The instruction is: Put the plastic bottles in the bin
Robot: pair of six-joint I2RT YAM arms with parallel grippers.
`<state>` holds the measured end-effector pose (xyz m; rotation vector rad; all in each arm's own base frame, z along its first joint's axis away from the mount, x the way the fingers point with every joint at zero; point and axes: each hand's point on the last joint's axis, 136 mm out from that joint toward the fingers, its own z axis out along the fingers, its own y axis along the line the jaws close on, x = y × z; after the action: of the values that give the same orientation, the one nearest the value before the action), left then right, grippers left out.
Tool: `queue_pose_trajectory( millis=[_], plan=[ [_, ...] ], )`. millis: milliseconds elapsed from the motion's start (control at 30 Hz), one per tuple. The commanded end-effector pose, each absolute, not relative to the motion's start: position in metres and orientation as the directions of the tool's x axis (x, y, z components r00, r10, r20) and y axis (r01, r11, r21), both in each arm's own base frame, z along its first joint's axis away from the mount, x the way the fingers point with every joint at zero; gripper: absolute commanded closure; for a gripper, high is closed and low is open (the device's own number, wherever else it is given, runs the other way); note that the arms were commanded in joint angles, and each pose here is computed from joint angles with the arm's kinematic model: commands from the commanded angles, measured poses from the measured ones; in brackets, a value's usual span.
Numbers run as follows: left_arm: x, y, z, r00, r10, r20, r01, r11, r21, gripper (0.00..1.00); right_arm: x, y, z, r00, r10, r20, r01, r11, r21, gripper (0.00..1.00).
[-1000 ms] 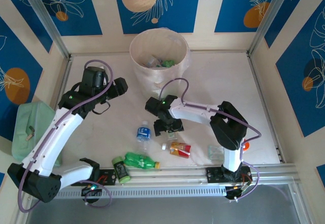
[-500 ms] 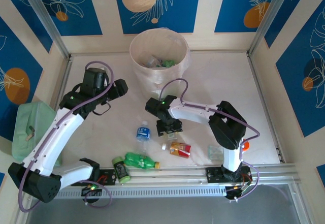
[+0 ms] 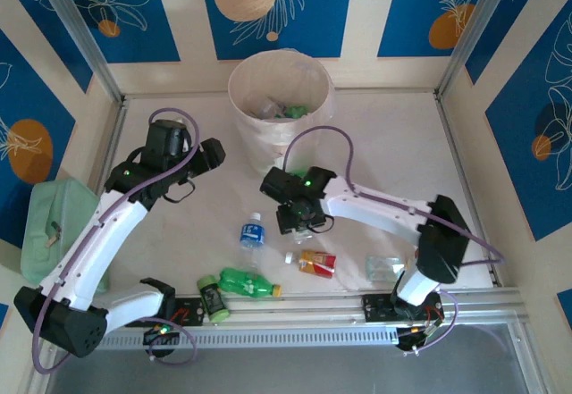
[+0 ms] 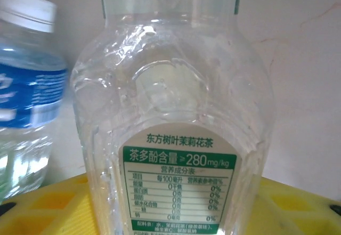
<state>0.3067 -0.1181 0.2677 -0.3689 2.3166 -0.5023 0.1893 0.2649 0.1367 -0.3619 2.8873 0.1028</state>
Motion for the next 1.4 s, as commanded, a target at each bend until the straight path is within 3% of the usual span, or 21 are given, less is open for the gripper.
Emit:
queue_pose_trajectory(
  millis=[0,300,400,600,900,1133,1367],
  plan=[
    [0.307,-0.113,0.275,-0.665,-0.432,-0.609,-0.127,0.869,-0.478,0.16,0.186,0.263,0.177,-0.910,-0.242,-0.337,-0.288,0.953,0.091,0.42],
    [0.308,-0.116,0.269,-0.675,-0.441,-0.592,-0.131,0.861,-0.491,0.17,0.187,0.275,0.315,-0.767,-0.167,-0.620,-0.443,0.836,0.323,0.44],
    [0.309,-0.121,0.263,-0.691,-0.441,-0.572,-0.129,0.855,-0.503,0.19,0.211,0.270,0.362,-0.734,-0.062,-0.676,-0.430,0.814,0.391,0.43],
    [0.307,-0.122,0.256,-0.703,-0.424,-0.571,-0.121,0.863,-0.491,0.20,0.279,0.255,0.422,-0.714,0.160,-0.682,-0.346,0.766,0.542,0.41],
    [0.293,-0.133,0.222,-0.769,-0.381,-0.513,-0.115,0.872,-0.476,0.21,0.366,0.254,0.418,-0.743,0.242,-0.624,-0.242,0.772,0.587,0.41],
    [0.285,-0.146,0.201,-0.816,-0.303,-0.492,-0.081,0.903,-0.423,0.21,0.403,0.265,0.403,-0.778,0.226,-0.586,-0.222,0.774,0.593,0.41],
    [0.277,-0.157,0.187,-0.847,-0.271,-0.458,-0.065,0.907,-0.417,0.20,0.419,0.282,0.378,-0.830,0.188,-0.525,-0.213,0.763,0.610,0.26]
  ],
)
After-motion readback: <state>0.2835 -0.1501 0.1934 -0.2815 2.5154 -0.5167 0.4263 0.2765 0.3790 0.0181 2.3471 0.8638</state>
